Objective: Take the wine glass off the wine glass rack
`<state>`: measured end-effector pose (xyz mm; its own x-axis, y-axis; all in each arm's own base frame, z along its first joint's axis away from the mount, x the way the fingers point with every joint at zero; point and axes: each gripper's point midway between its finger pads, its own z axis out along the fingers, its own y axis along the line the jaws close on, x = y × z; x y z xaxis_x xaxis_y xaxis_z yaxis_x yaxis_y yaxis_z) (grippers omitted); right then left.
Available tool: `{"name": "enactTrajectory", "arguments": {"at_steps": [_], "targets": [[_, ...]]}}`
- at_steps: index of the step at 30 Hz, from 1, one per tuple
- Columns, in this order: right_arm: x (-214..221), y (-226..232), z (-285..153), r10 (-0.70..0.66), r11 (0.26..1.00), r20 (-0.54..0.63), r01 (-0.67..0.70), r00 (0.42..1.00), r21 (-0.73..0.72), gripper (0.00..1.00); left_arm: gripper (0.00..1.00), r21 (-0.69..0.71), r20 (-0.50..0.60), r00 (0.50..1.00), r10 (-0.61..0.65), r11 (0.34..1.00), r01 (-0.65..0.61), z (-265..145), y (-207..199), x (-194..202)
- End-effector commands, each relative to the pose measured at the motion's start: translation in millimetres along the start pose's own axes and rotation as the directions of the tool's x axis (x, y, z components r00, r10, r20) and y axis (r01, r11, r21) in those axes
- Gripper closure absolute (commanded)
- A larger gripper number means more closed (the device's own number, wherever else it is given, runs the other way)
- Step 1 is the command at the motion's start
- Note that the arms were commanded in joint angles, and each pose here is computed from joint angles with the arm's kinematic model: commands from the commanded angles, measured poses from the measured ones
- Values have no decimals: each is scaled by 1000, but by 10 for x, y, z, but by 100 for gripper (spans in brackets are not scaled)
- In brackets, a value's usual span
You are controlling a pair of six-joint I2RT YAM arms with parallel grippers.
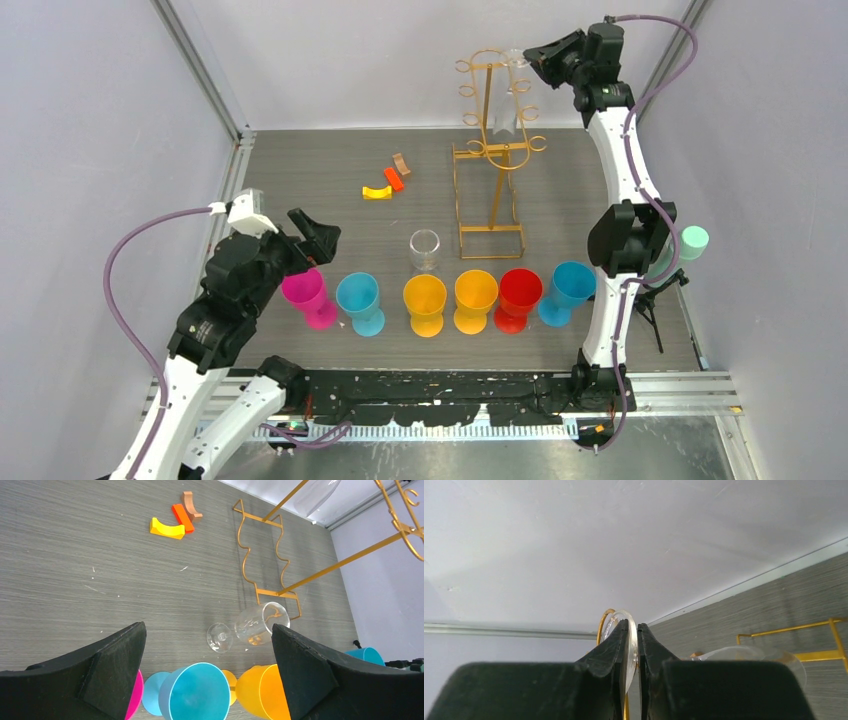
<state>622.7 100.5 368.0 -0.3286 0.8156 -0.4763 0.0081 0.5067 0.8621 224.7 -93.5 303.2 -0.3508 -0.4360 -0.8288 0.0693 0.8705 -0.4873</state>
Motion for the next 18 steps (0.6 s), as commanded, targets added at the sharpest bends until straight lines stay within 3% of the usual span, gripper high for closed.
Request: {"name": "enactTrajectory", "arguments": {"at_steps": [1, 6, 11, 18], "targets": [[-93, 379, -97, 62, 988, -14, -63, 998, -143, 86, 0, 56, 83, 996, -32, 998, 28, -80, -137, -230], [-69, 360, -83, 66, 988, -24, -69, 998, -141, 88, 0, 31, 67, 998, -13, 999, 11, -87, -90, -201], [-97, 429, -123, 60, 986, -15, -61, 998, -156, 100, 0, 20, 55, 998, -8, 1000, 7, -82, -57, -161], [-285, 505, -234, 35, 990, 79, -23, 996, -142, 100, 0, 15, 57, 998, -6, 1000, 5, -92, -47, -167]]}}
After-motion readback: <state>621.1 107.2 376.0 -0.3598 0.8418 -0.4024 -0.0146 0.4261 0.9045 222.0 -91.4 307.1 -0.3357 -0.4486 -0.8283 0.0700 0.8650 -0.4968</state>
